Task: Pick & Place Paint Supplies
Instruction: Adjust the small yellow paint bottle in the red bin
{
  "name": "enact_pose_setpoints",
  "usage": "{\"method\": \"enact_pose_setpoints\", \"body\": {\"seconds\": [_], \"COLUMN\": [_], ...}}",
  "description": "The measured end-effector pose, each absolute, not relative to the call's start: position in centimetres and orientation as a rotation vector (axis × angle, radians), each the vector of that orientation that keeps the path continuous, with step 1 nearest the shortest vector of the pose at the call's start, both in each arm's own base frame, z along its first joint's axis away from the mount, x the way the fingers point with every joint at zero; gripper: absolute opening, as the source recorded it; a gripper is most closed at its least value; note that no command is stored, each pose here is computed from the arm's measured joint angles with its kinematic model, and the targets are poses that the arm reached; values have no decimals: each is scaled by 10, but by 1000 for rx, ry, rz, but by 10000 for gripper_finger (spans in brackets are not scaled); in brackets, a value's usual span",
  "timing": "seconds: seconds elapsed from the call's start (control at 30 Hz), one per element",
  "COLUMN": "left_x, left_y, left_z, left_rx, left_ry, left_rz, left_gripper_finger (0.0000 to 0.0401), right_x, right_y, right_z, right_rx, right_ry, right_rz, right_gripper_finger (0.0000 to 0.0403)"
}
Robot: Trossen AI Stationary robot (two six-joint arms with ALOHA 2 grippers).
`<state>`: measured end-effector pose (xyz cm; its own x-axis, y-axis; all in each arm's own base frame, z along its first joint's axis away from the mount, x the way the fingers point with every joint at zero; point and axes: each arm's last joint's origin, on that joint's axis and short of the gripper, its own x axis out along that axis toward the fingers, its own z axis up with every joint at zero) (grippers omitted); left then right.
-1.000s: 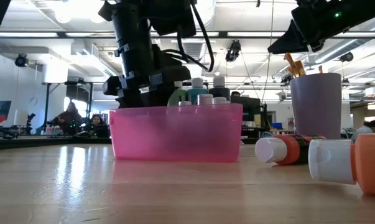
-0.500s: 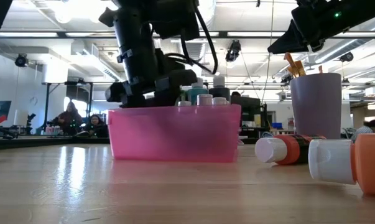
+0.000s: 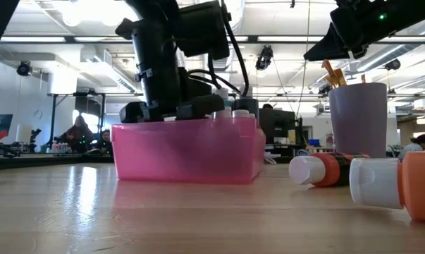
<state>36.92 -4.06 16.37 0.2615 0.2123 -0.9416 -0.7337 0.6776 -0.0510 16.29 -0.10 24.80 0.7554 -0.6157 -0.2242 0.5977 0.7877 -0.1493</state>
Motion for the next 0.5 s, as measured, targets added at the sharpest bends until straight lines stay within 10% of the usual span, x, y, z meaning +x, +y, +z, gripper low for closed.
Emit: {"method": "enact_pose_setpoints", "body": {"seconds": [0.5], "left_x": [379], "left_y": [-45], "left_z": [191], "left_rx": [-508], "left_ry": [1137], "left_rz": [606], "left_gripper_finger": [229], "right_x": [163], "right_y": [-1], "right_z": [245], "right_rx": [-74], "right_ry": [277], "right_rz": [-662], "right_gripper_finger": [111]}}
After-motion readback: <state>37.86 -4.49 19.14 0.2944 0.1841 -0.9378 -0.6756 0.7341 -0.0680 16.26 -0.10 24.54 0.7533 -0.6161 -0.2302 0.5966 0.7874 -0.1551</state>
